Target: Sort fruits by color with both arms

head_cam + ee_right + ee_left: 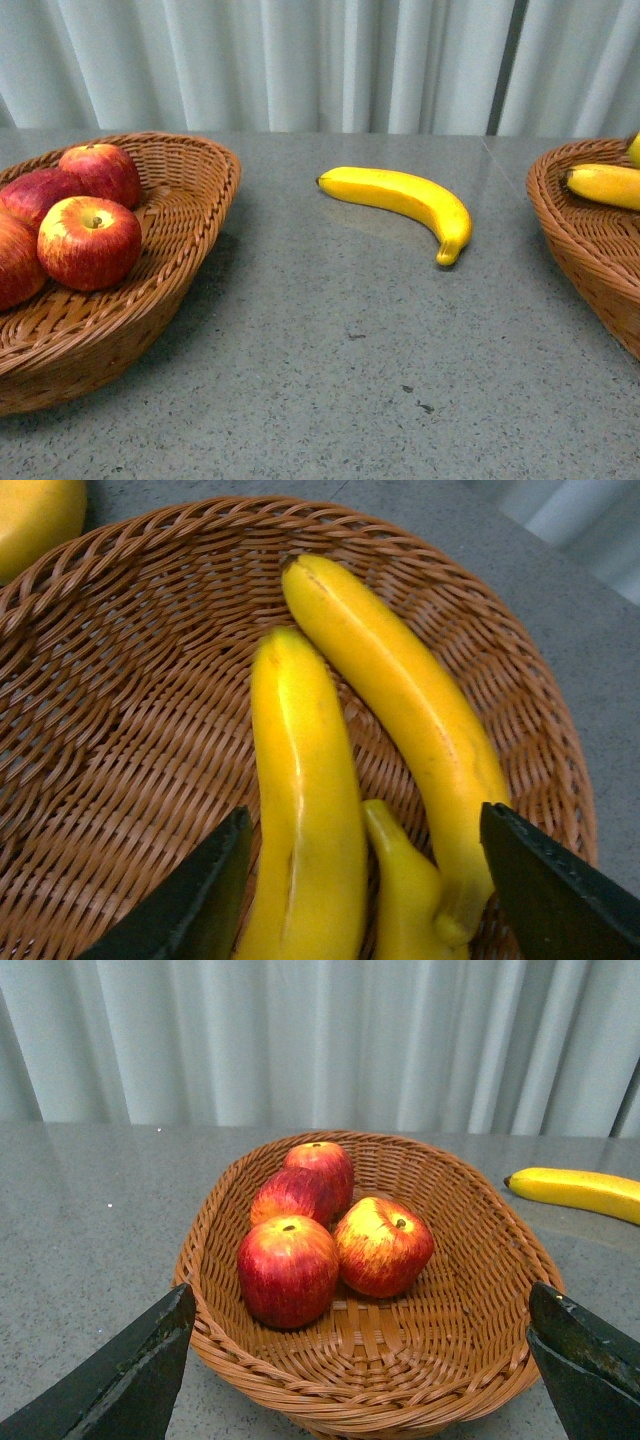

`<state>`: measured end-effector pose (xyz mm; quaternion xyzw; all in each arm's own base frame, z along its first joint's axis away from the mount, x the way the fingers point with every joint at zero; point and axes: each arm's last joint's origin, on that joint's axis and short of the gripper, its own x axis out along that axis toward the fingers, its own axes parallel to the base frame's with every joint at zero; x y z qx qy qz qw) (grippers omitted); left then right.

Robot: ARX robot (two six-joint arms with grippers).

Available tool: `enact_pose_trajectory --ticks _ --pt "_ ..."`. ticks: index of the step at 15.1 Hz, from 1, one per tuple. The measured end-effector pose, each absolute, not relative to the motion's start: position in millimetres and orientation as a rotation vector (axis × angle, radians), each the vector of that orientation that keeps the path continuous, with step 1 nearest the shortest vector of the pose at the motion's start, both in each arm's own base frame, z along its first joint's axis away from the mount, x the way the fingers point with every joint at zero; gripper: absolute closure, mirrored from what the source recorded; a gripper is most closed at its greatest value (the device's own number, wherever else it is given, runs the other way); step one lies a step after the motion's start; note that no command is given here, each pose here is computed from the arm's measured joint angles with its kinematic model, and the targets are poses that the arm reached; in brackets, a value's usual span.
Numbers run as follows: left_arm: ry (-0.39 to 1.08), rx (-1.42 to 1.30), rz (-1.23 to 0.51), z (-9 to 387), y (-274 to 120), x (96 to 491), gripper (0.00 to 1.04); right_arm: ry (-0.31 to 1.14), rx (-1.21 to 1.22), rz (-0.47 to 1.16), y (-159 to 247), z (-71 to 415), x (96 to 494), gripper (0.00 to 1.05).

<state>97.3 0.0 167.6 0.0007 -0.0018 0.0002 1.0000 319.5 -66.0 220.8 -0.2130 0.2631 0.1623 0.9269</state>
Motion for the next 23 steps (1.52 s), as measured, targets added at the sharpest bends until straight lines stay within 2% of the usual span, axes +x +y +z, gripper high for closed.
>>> enact_pose_trajectory --ticks 3,5,7,9,11,14,16,23 --pt "-0.004 0.001 0.000 168 0 97 0.07 0.482 -0.468 0.359 -55 235 315 0.05" --pt "-0.004 0.001 0.000 168 0 97 0.07 0.356 -0.475 0.447 -17 264 324 0.07" --pt "-0.004 0.001 0.000 168 0 97 0.07 0.292 -0.454 0.587 45 276 342 0.07" --pt "-0.004 0.001 0.000 168 0 97 0.07 0.345 -0.407 0.693 104 260 373 0.07" --pt "-0.004 0.001 0.000 168 0 97 0.07 0.411 -0.416 0.733 146 239 402 0.07" --pt "-0.004 0.001 0.000 168 0 97 0.07 0.539 -0.432 0.682 161 213 446 0.07" --pt "-0.004 0.001 0.000 168 0 97 0.07 0.691 -0.441 0.610 157 194 470 0.07" --pt "-0.004 0.001 0.000 168 0 97 0.07 0.740 -0.474 0.575 167 184 481 0.07"
